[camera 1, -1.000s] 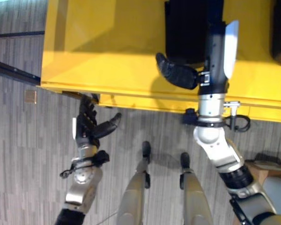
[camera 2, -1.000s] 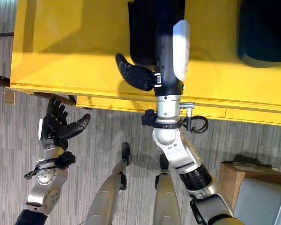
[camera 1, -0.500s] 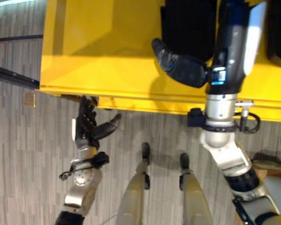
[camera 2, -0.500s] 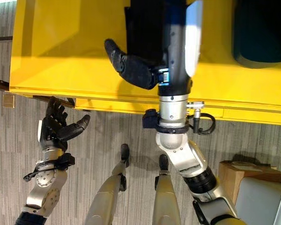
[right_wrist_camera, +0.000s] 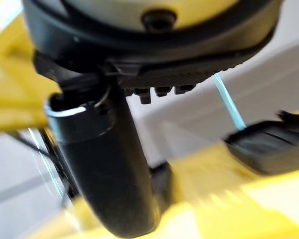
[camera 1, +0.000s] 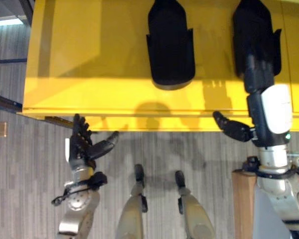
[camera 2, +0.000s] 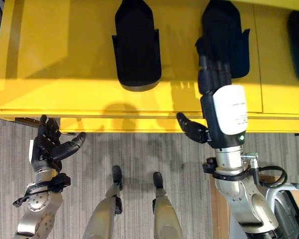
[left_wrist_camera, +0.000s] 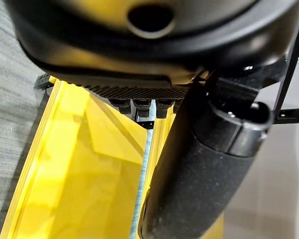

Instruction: Move parts from the plastic box to the shelf.

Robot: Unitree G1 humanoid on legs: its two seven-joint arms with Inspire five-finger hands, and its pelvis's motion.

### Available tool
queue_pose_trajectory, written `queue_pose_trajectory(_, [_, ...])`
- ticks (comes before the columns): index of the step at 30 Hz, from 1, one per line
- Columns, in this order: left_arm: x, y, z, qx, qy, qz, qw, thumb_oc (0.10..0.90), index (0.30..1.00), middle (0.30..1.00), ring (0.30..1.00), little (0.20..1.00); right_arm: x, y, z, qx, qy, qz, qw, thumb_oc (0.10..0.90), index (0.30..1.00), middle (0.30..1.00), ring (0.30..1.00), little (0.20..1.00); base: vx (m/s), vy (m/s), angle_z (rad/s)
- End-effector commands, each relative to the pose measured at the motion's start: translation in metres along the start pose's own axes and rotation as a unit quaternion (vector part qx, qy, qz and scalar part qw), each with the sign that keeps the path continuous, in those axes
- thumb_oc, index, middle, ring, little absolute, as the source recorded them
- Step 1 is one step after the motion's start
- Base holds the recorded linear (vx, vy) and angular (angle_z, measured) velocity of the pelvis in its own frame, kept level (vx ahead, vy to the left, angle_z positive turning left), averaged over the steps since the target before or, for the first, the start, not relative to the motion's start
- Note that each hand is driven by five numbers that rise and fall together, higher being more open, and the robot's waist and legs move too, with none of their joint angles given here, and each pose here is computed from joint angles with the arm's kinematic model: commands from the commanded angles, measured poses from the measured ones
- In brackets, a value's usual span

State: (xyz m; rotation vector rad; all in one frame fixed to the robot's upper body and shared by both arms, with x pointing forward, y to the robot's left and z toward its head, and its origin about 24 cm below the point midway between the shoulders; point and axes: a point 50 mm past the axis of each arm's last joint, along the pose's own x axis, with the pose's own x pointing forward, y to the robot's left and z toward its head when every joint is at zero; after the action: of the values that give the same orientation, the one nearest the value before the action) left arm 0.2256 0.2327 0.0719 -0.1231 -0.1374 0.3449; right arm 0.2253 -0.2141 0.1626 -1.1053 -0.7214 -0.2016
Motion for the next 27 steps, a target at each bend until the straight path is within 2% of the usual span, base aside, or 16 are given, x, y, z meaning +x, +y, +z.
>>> queue_pose_trajectory(1, [0.015, -0.017, 0.026, -0.004, -0.090, -0.052, 0.995, 0.900, 1.000, 1.000, 1.000, 1.000, 0.012, 0.004, 0.001, -0.041, -0.038, 0.014, 0.998, 0.900, 1.000, 1.000, 1.000, 1.000, 0.00, 0.000, 0.00])
queue_pose_trajectory(3, [0.016, -0.016, 0.024, -0.001, -0.086, -0.051, 0.995, 0.900, 1.000, 1.000, 1.000, 1.000, 0.003, 0.018, -0.011, -0.056, -0.012, 0.054, 0.997, 0.900, 1.000, 1.000, 1.000, 1.000, 0.02, 0.012, -0.06])
queue_pose_trajectory(5, [0.016, -0.016, 0.023, -0.001, -0.087, -0.050, 0.995, 0.900, 1.000, 1.000, 1.000, 1.000, 0.003, 0.018, -0.011, -0.056, -0.012, 0.054, 0.997, 0.900, 1.000, 1.000, 1.000, 1.000, 0.00, 0.005, -0.14])
queue_pose_trajectory(7, [0.019, -0.017, 0.021, -0.002, -0.085, -0.048, 0.995, 0.900, 1.000, 1.000, 1.000, 1.000, -0.008, 0.036, -0.022, -0.071, 0.007, 0.102, 0.992, 0.900, 1.000, 1.000, 1.000, 1.000, 0.00, 0.013, -0.19])
queue_pose_trajectory(12, [0.019, -0.016, 0.019, -0.004, -0.083, -0.040, 0.996, 0.900, 1.000, 1.000, 1.000, 1.000, -0.015, 0.047, -0.026, -0.072, 0.019, 0.122, 0.990, 0.900, 1.000, 1.000, 1.000, 1.000, 0.00, 0.004, -0.04])
queue_pose_trajectory(15, [0.021, -0.020, 0.018, -0.007, -0.083, -0.041, 0.996, 0.900, 1.000, 1.000, 1.000, 1.000, -0.022, 0.064, -0.030, -0.078, 0.029, 0.165, 0.983, 0.900, 1.000, 1.000, 1.000, 1.000, 0.00, 0.000, -0.08])
queue_pose_trajectory(21, [0.022, -0.022, 0.019, -0.006, -0.087, -0.039, 0.995, 0.900, 1.000, 1.000, 1.000, 1.000, -0.024, 0.075, -0.029, -0.074, 0.030, 0.179, 0.981, 0.900, 1.000, 1.000, 1.000, 1.000, 0.00, 0.000, 0.00])
queue_pose_trajectory(27, [0.024, -0.024, 0.021, -0.007, -0.091, -0.039, 0.995, 0.900, 1.000, 1.000, 1.000, 1.000, -0.008, 0.077, -0.017, -0.063, 0.003, 0.161, 0.985, 0.900, 1.000, 1.000, 1.000, 1.000, 0.00, 0.000, 0.00])
